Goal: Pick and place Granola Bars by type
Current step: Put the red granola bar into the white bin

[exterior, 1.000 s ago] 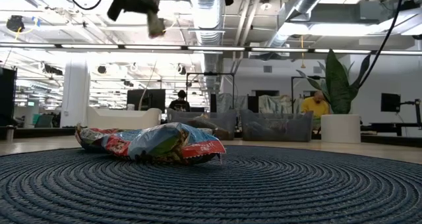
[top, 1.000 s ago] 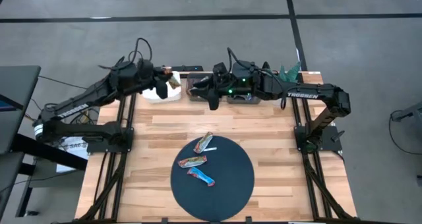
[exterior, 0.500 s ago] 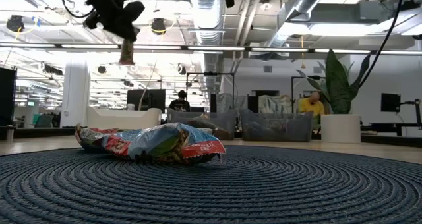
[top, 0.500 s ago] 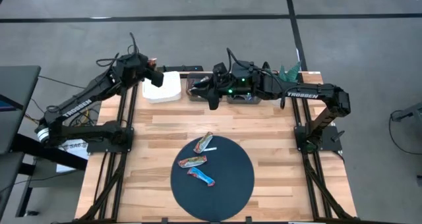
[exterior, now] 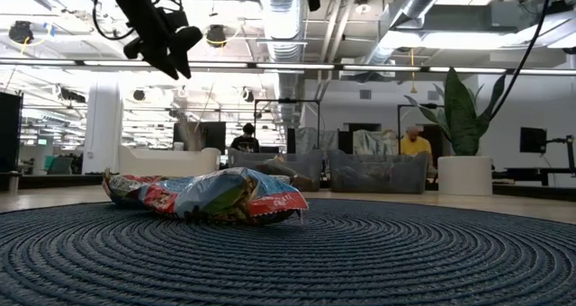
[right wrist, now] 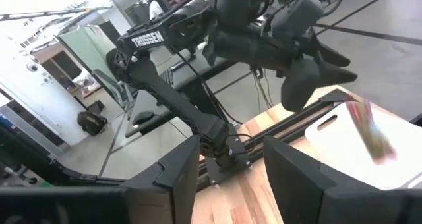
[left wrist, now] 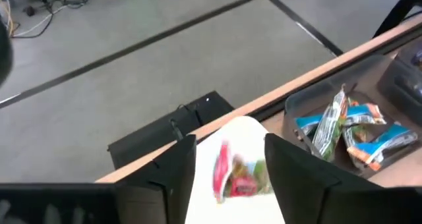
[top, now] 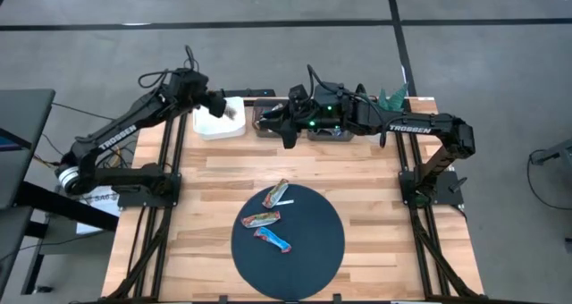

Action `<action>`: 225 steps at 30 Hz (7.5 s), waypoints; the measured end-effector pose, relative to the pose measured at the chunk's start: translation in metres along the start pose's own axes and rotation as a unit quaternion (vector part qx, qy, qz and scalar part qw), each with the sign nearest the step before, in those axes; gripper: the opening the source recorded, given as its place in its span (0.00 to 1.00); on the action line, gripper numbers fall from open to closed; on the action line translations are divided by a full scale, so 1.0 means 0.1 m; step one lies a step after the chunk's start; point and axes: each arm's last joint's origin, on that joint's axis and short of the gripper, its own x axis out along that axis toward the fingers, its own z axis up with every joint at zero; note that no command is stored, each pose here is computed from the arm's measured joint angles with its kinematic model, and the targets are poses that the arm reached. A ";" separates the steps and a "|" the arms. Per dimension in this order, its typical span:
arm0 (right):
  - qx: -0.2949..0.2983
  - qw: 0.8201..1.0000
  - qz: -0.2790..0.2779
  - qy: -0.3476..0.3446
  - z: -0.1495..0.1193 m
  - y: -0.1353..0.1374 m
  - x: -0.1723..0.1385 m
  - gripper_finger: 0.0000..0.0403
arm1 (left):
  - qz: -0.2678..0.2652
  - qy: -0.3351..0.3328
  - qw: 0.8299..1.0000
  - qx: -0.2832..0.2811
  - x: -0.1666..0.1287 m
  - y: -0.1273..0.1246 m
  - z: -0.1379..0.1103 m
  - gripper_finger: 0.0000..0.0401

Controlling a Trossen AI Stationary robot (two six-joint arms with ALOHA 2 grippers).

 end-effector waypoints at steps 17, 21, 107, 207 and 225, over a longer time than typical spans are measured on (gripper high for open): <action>0.008 0.994 0.038 0.107 -0.14 -0.04 -0.05 0.37 | -0.206 -0.032 0.978 0.012 -0.25 -0.05 0.04 0.50; 0.004 0.984 0.021 0.174 -0.27 -0.04 -0.10 0.36 | -0.344 -0.061 0.937 0.024 -0.52 -0.05 0.02 0.50; -0.069 0.912 0.045 0.403 -1.17 0.55 -0.40 0.30 | -0.515 0.232 0.815 0.131 -0.51 -1.80 -1.96 0.31; -0.155 0.972 -0.101 0.146 -0.48 0.29 -0.47 0.30 | 0.044 0.128 0.988 -0.076 0.65 -0.15 -0.70 0.27; -0.154 0.972 -0.100 0.147 -0.48 0.29 -0.47 0.30 | -0.331 0.136 0.933 -0.028 -0.09 -1.15 -0.82 0.25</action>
